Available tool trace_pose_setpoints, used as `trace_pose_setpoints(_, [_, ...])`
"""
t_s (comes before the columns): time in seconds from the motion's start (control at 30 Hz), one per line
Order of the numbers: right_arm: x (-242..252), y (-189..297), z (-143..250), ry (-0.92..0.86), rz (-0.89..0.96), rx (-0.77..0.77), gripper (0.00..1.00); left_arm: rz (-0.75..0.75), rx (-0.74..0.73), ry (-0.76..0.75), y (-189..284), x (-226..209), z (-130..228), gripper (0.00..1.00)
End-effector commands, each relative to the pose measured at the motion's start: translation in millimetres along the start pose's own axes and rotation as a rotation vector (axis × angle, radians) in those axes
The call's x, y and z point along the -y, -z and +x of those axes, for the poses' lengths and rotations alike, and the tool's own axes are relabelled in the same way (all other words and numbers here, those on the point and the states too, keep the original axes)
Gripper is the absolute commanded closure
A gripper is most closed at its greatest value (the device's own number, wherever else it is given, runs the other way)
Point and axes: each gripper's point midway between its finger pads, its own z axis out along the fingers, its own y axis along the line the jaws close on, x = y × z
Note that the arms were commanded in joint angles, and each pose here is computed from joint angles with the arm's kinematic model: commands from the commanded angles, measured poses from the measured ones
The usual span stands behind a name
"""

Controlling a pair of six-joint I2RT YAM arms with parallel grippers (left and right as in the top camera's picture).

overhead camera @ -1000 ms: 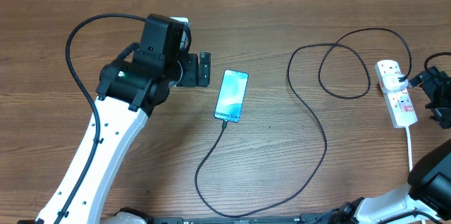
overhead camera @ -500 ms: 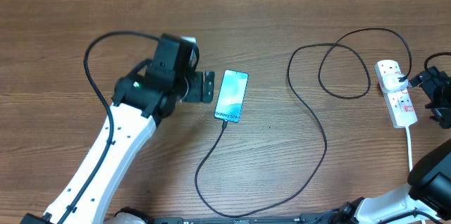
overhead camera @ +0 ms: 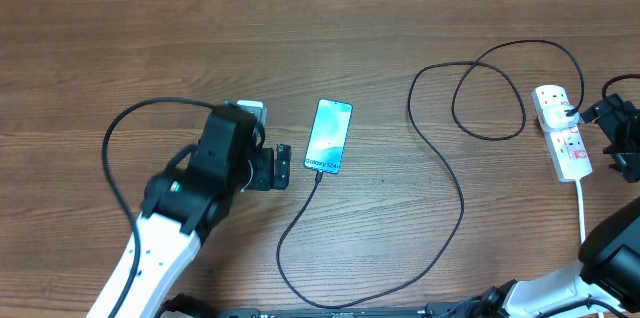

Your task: Plug charger to phone and switch on socket

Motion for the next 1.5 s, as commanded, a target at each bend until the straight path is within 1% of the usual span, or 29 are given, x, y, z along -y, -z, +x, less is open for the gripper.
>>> trace_pose_setpoints(0.0, [-3.7, 6.6, -5.8, 0.002, -0.009, 0.027, 0.0, 0.046, 0.204, -0.008, 7.8, 2.6, -16.2, 0.0])
trace_pose_setpoints(0.07, [-3.7, 6.6, -5.8, 0.002, -0.009, 0.027, 0.0, 0.065, 0.276, -0.003, 8.7, 3.3, -20.2, 0.01])
trace_pose_setpoints(0.17, [-3.7, 6.6, -5.8, 0.002, -0.009, 0.027, 0.0, 0.083, 0.341, 0.001, 12.8, 1.5, -14.8, 0.0])
trace_pose_setpoints(0.27, [-3.7, 6.6, -5.8, 0.002, -0.009, 0.027, 0.0, 0.119, 0.485, 0.013, 24.7, 2.1, -24.5, 0.0])
trace_pose_setpoints(0.37, [-3.7, 6.6, -5.8, 0.002, -0.009, 0.027, 0.0, 0.108, 0.547, 0.038, 34.3, -10.2, -20.0, 0.0])
trace_pose_setpoints(0.47, [-3.7, 6.6, -5.8, 0.002, -0.009, 0.027, 0.0, 0.093, 0.661, 0.073, 48.2, -24.6, -25.0, 0.0])
trace_pose_setpoints(0.53, [-3.7, 6.6, -5.8, 0.002, -0.009, 0.027, 0.0, 0.072, 0.707, 0.096, 54.9, -36.0, -21.9, 0.0])
trace_pose_setpoints(0.63, [-3.7, 6.6, -5.8, 0.002, -0.009, 0.027, 0.0, 0.041, 0.75, 0.123, 62.4, -50.6, -9.4, 0.0])
trace_pose_setpoints(0.77, [-3.7, 6.6, -5.8, 0.002, -0.009, 0.027, 0.0, 0.031, 0.829, 0.139, 74.3, -58.6, -3.3, 0.01])
trace_pose_setpoints(0.93, [-3.7, 6.6, -5.8, 0.002, -0.009, 0.027, 0.0, 0.009, 0.949, 0.161, 92.8, -69.8, -2.0, 0.0])
trace_pose_setpoints(1.17, [-3.7, 6.6, -5.8, 0.002, -0.009, 0.027, 0.0, -0.019, 1.062, 0.178, 115.2, -79.6, -0.4, 0.01])
trace_pose_setpoints(1.3, [-3.7, 6.6, -5.8, 0.002, -0.009, 0.027, 0.0, -0.032, 1.102, 0.184, 124.5, -83.0, -1.1, 0.0])
trace_pose_setpoints(1.47, [-3.7, 6.6, -5.8, 0.002, -0.009, 0.027, 0.0, -0.043, 1.105, 0.19, 125.0, -85.7, -1.0, 0.0])
